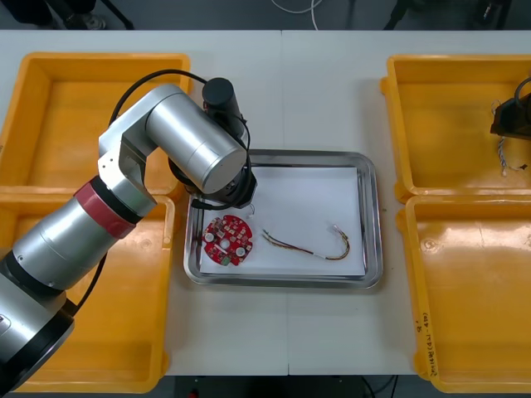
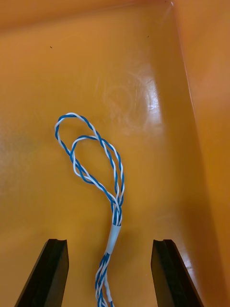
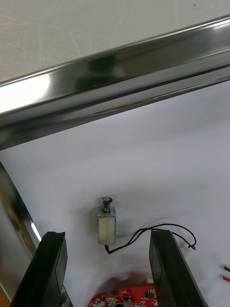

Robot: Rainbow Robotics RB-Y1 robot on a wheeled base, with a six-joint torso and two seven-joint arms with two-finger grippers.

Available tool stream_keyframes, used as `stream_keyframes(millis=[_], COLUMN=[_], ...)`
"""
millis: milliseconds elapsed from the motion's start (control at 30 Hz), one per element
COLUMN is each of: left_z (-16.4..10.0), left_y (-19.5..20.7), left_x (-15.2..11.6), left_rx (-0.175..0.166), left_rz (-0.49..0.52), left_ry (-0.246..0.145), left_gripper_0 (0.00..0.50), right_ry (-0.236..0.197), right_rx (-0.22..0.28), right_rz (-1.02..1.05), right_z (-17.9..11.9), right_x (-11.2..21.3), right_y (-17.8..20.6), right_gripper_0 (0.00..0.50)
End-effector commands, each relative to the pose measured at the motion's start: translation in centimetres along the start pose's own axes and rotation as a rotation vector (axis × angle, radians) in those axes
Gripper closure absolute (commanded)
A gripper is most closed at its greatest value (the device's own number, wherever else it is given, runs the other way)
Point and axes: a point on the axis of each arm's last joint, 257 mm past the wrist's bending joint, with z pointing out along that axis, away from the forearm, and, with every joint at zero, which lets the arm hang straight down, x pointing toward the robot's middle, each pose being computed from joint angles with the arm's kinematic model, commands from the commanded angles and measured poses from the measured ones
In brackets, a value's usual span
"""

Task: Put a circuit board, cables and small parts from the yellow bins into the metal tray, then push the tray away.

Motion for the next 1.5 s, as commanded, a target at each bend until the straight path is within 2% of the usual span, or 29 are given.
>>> stream_keyframes(millis=[33,200,333,567,1000,1133,1333,1500], left_z=[-3.1,-5.7,-8.0,-10.9,-13.0,-13.2,-13.1,-12.7], left_y=[-0.4,0.4,1.7,4.7,10.5,12.7,17.0,20.2], left_x=[-1.8,-2.4,-3.2,-4.3,-5.7,-5.9,-6.0,-6.8], left_rx=[-0.005,-0.004,0.011,-0.015,-0.037,-0.047,-0.085,-0.12], left_rz=[0.001,-0.004,-0.034,-0.032,-0.095,-0.132,-0.154,-0.195], left_ry=[-0.016,0.013,0.032,0.036,-0.003,0.0,0.011,-0.014], left_gripper_0=[0.0,0.0,0.0,0.0,0.0,0.0,0.0,0.0], right_ry=[-0.094,-0.084,-0.079,-0.072,-0.097,-0.1,-0.103,-0.1], right_rx=[0.02,0.021,0.014,0.013,-0.018,-0.016,-0.022,-0.029], right_rz=[-0.01,-0.006,0.012,0.011,0.051,0.051,0.062,0.076], right_z=[-3.1,-2.7,-2.1,-1.7,-0.6,-0.3,0.2,0.7], right_x=[-5.0,-4.3,-3.5,-3.0,-2.4,-2.0,-1.4,-0.7], right_y=[-1.8,-2.1,-2.1,-1.9,-1.5,-1.8,-2.1,-2.3], right_gripper_0=[0.0,0.0,0.0,0.0,0.0,0.0,0.0,0.0])
